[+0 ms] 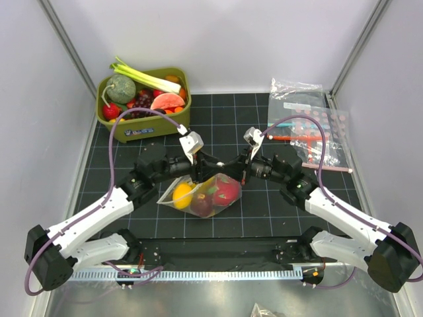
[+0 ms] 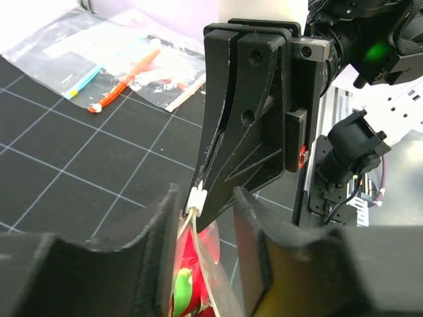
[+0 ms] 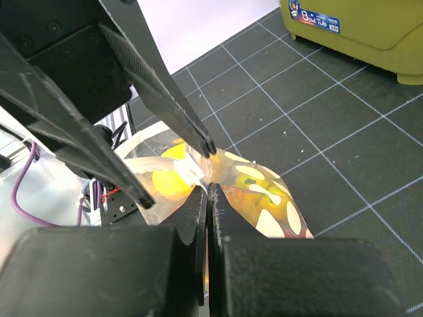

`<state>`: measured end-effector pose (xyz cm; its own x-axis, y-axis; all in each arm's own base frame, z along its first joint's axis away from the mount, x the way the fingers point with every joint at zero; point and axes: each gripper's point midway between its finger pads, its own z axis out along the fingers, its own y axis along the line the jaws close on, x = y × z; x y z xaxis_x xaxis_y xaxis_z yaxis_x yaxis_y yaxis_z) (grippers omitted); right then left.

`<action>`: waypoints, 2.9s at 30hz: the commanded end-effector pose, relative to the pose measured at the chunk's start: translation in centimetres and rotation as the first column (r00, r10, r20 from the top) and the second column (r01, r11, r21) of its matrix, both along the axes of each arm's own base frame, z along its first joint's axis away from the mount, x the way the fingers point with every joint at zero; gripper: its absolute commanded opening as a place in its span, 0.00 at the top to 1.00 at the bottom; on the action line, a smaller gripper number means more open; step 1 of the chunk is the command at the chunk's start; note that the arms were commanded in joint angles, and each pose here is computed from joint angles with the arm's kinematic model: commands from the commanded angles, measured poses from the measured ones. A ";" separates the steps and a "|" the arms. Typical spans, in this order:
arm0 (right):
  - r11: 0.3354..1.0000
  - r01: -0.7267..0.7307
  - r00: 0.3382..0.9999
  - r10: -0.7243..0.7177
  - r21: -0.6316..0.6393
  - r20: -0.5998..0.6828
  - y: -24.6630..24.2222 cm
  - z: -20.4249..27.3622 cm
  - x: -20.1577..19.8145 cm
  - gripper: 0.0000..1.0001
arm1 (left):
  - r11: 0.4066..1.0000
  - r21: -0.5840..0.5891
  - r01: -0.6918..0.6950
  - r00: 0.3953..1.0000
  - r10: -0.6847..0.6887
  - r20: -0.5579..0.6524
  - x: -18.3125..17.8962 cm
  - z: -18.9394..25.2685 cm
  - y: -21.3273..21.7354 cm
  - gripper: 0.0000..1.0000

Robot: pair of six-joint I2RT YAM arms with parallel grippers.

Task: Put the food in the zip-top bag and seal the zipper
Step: Zip the zipper food storage bag at the center of the board, then place the zipper food storage bag at the center of the board.

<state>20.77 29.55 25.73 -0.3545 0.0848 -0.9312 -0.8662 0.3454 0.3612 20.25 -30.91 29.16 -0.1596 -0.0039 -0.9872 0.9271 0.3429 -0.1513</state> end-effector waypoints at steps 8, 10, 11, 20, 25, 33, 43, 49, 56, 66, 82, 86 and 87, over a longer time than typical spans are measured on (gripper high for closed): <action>0.995 -0.005 0.993 -0.007 0.103 0.115 0.0 4.4 -0.2 0.99 | 1.000 0.003 0.000 0.999 0.000 0.040 0.3 1.6 -0.4 0.98; 0.992 -0.010 0.991 -0.007 0.129 0.133 -0.2 5.1 -0.6 0.99 | 1.000 0.004 -0.007 0.999 0.007 0.039 0.5 1.7 -0.4 1.00; 0.991 -0.006 0.990 -0.012 0.135 0.137 -0.3 4.9 -0.7 0.99 | 1.000 0.004 -0.014 0.999 0.013 0.038 0.6 1.6 -0.3 1.00; 0.921 0.333 0.924 -0.362 0.205 0.125 -5.0 5.4 2.7 0.99 | 0.999 0.026 -0.037 0.999 0.036 0.008 1.3 1.0 -0.6 1.00; 0.764 0.552 0.783 -0.613 0.335 0.107 -11.0 6.9 3.1 0.99 | 0.998 0.053 -0.039 0.998 0.041 -0.038 1.7 0.1 -1.0 1.00; 0.209 0.935 0.257 -0.956 0.286 -0.140 -23.8 4.1 4.4 0.99 | 0.994 0.083 -0.072 0.995 0.077 -0.055 2.5 -0.4 -0.9 1.00; -0.113 0.957 -0.046 -0.968 0.267 -0.247 -30.2 3.2 2.4 0.99 | 0.987 0.104 -0.123 0.990 0.129 -0.063 3.2 -0.9 -0.5 1.00; -0.159 0.954 -0.088 -0.959 0.253 -0.269 -30.7 2.7 2.3 0.99 | 0.983 0.095 -0.155 0.986 0.161 -0.050 3.6 -0.2 -0.2 1.00; 0.044 0.975 0.086 -0.980 0.219 -0.182 -25.6 2.4 5.5 0.99 | 0.942 0.116 -0.314 0.945 0.322 -0.057 5.3 0.0 2.0 1.00; 0.362 0.927 0.372 -0.923 0.101 -0.101 -13.8 4.1 13.4 0.99 | 0.546 0.127 -0.828 0.530 0.837 -0.136 9.9 -0.4 13.9 1.00; 0.449 0.890 0.449 -0.893 -0.076 -0.016 -6.0 5.1 20.8 0.00 | 0.133 0.072 -0.989 0.110 0.961 -0.255 11.3 -1.3 22.0 0.00; 0.389 0.903 0.396 -0.918 -0.180 0.000 -9.4 3.8 17.7 0.00 | 0.367 0.010 -0.930 0.355 0.906 -0.232 10.3 0.1 17.9 0.00; 0.372 0.908 0.378 -0.926 -0.191 -0.007 -10.2 3.5 17.1 0.00 | 0.428 0.005 -0.904 0.415 0.880 -0.229 9.9 -0.1 16.8 0.00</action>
